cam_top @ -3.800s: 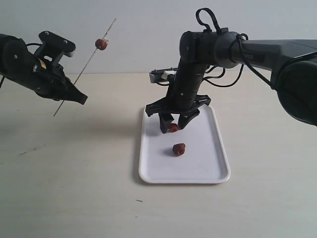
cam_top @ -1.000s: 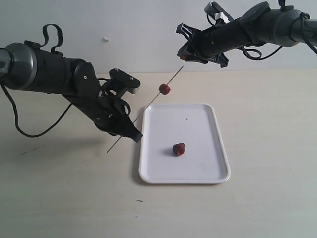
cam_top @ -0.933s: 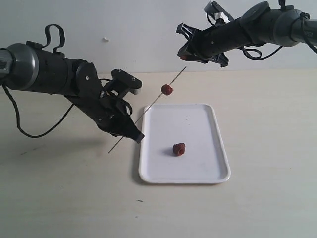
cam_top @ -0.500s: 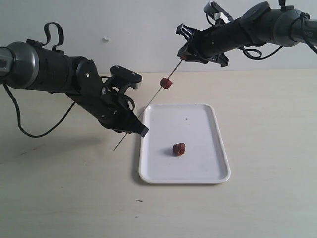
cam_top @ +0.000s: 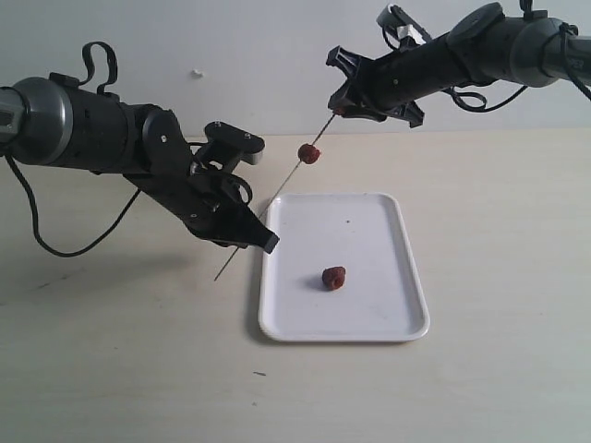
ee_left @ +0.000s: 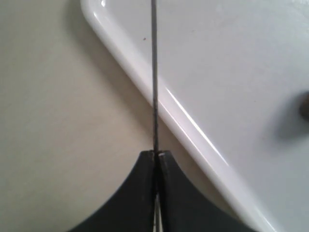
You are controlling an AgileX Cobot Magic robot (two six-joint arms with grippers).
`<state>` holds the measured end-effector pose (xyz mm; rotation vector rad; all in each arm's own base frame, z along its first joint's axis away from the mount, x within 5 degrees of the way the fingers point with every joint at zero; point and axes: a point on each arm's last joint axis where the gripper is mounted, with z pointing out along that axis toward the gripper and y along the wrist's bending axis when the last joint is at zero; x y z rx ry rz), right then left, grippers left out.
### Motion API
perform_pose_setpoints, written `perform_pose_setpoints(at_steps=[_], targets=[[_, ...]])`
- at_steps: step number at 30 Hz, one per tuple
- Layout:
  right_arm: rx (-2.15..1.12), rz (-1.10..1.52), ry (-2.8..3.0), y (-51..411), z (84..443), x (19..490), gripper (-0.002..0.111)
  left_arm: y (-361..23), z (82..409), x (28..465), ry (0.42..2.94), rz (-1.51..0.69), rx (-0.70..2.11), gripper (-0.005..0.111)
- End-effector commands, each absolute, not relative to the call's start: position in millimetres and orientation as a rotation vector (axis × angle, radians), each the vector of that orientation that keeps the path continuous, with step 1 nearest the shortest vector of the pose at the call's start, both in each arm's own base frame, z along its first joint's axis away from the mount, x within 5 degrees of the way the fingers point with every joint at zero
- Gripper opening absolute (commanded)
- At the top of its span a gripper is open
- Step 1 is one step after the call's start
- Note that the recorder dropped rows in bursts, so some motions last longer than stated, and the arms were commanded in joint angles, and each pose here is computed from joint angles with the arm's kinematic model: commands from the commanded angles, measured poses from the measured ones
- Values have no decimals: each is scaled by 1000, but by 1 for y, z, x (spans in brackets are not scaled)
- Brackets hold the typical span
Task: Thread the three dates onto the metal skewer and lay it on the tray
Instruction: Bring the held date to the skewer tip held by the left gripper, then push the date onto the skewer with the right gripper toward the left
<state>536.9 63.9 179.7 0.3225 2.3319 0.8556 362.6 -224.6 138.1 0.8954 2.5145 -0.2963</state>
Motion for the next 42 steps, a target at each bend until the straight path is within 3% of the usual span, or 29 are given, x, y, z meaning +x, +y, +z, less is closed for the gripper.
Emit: perform_pose_setpoints(at_steps=[1, 33, 42], targets=[[314, 879, 2319, 64, 186, 536, 27, -227, 143, 364, 2488, -303, 883, 0], [197, 1005, 2375, 74, 187, 527, 27, -231, 153, 379, 2324, -299, 751, 0], [126, 993, 2365, 99, 187, 525, 27, -236, 155, 379, 2299, -317, 723, 0]])
